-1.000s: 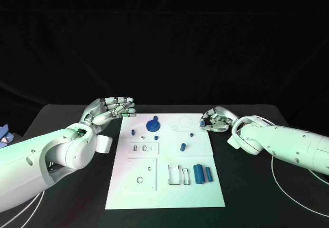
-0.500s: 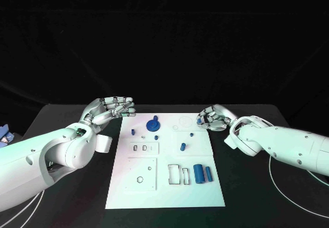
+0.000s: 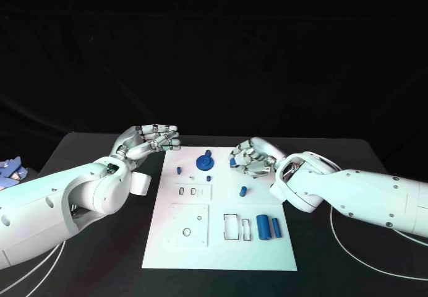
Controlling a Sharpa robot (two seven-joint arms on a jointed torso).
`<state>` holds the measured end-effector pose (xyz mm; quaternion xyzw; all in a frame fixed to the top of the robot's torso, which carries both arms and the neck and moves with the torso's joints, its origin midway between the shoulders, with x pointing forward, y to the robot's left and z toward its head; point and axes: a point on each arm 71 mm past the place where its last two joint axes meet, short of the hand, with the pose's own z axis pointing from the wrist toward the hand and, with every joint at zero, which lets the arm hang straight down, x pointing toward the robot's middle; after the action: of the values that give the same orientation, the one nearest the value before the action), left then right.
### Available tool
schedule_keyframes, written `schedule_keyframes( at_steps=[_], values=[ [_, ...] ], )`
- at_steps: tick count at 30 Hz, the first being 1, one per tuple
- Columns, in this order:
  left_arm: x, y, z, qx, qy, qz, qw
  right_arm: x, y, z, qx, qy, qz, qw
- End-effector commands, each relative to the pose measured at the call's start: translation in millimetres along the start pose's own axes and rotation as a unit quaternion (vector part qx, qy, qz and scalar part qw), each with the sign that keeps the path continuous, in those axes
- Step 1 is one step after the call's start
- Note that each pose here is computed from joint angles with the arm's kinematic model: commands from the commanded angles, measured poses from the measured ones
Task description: Assemble the parts on the task board
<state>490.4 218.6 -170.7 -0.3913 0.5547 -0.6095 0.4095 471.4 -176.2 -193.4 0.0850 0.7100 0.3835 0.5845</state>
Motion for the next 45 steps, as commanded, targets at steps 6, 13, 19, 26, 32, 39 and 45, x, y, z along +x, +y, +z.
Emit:
schedule_keyframes(
  at_steps=[6, 13, 19, 26, 32, 39, 45],
  values=[
    [4.2, 0.8, 2.4, 0.0, 0.009, -0.005, 1.0, 38.8, 39, 14.0, -0.008, 0.042, -0.065, 0.997],
    [5.8, 0.9, 2.6, -0.001, 0.01, -0.006, 1.0, 61.8, 53, 20.6, -0.019, 0.059, -0.088, 0.994],
    [7.4, 0.8, 2.8, -0.001, 0.012, -0.007, 1.0, 76.0, 56, 23.5, -0.02, 0.069, -0.102, 0.992],
    [8.1, 0.7, 2.9, -0.001, 0.013, -0.007, 1.0, 86.3, 56, 24.8, -0.017, 0.079, -0.111, 0.991],
    [8.7, 0.6, 2.8, -0.001, 0.014, -0.008, 1.0, 90.7, 53, 25.5, -0.014, 0.083, -0.115, 0.99],
    [8.8, 0.6, 2.8, -0.001, 0.014, -0.008, 1.0, 95.3, 52, 25.5, -0.013, 0.087, -0.115, 0.989],
    [8.8, 0.7, 2.8, -0.001, 0.014, -0.008, 1.0, 97.6, 50, 25.9, -0.011, 0.086, -0.114, 0.99]
  ],
)
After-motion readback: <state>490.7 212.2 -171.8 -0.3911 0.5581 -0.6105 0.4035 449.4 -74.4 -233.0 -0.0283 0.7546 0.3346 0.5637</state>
